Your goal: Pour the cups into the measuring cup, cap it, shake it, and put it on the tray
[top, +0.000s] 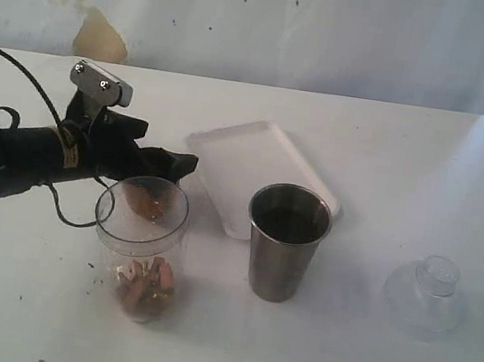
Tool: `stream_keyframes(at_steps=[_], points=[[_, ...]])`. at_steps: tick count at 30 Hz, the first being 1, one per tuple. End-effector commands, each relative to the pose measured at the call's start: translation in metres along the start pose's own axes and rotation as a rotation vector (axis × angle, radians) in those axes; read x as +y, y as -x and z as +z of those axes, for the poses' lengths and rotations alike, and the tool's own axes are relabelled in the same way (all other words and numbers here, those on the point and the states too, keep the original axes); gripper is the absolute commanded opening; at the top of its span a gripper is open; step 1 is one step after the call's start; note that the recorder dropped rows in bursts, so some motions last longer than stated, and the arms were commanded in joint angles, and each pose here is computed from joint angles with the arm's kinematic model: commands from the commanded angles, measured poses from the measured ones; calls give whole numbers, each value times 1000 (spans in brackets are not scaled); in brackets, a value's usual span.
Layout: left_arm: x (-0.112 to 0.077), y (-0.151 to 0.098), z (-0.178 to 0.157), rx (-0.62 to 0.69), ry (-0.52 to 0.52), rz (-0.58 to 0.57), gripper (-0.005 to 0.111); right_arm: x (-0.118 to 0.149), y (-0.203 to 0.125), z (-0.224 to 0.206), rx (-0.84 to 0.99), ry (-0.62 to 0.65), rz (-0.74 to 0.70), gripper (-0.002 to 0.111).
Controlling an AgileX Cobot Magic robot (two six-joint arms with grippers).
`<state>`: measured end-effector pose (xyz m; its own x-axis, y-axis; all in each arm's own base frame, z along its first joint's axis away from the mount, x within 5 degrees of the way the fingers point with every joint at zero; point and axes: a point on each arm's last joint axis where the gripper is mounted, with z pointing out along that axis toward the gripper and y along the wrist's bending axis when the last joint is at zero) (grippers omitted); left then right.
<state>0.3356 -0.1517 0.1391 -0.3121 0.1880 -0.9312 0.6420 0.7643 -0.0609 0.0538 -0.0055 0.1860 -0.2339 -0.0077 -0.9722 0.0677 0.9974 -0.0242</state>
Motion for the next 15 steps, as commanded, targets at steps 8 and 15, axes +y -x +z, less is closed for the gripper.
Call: stream_keyframes(at_steps=[8, 15], points=[[-4, 49, -30, -58, 56, 55, 65, 0, -1, 0, -7, 2, 1, 0], [-5, 80, -61, -49, 142, 50, 6, 0, -1, 0, -7, 2, 1, 0]])
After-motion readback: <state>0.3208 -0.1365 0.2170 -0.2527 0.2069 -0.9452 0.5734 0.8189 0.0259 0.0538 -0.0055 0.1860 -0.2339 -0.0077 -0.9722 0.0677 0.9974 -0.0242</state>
